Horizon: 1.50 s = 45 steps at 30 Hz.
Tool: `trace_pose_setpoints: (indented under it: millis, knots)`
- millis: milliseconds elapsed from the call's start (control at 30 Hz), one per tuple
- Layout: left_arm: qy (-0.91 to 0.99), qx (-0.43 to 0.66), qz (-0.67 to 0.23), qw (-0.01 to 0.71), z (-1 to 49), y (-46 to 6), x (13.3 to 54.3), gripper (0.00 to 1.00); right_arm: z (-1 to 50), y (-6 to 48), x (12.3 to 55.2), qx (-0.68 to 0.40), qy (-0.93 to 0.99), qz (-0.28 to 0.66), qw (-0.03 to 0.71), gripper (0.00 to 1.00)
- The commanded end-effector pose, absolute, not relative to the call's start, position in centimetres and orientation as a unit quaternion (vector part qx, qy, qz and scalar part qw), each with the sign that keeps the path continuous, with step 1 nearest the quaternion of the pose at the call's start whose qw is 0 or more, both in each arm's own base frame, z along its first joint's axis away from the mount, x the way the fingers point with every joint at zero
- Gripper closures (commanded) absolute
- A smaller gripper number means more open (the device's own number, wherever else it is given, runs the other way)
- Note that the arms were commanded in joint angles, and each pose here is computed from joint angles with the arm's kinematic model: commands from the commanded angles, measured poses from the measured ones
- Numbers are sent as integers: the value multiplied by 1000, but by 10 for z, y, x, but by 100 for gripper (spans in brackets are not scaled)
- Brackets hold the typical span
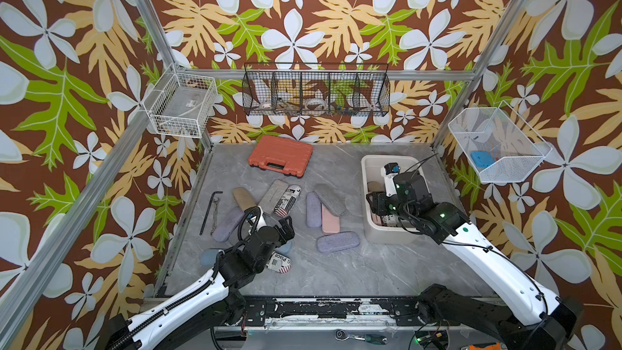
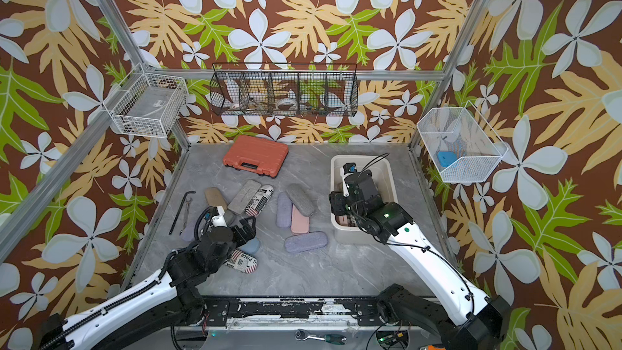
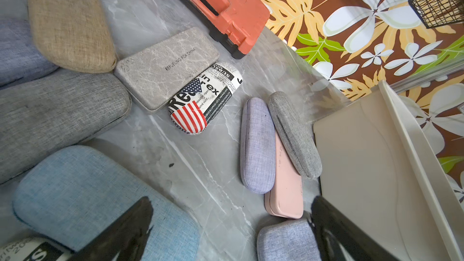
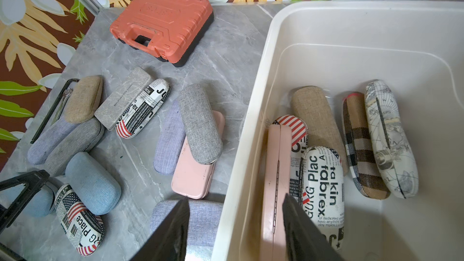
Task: Put the glasses cases into the storage boxes
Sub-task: Place the glasses case in the storage box, then pick up the glasses case.
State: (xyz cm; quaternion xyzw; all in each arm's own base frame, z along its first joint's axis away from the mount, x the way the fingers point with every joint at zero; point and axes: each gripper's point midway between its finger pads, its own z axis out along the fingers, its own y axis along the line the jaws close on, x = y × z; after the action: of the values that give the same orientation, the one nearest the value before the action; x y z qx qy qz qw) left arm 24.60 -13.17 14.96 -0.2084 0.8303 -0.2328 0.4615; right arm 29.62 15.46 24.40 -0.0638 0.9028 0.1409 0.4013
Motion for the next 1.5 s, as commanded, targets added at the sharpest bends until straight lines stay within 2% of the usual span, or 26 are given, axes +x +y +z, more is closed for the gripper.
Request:
trace_pose_setpoints:
  millis: [0,267,500,700,900,1100,1467]
  knots:
    - [824,-212,-230,472,158,-131,250,0,249,165,298,-83,897,154,405,39]
    - [825,-216,-238,465,161,-128,244,0,244,232,318,-191,897,126,378,25]
    - [823,-214,-238,470,171,-120,238,0,196,274,358,-229,914,107,316,21]
    - [822,-211,-237,473,176,-115,233,0,149,294,374,-251,922,102,276,18]
    - [823,-210,-238,472,171,-114,231,0,113,299,385,-263,931,76,241,18]
    - [825,-210,-235,468,161,-113,230,0,100,297,391,-261,934,61,235,18]
    - [815,-171,-257,489,170,-130,239,0,66,299,396,-256,943,61,205,24]
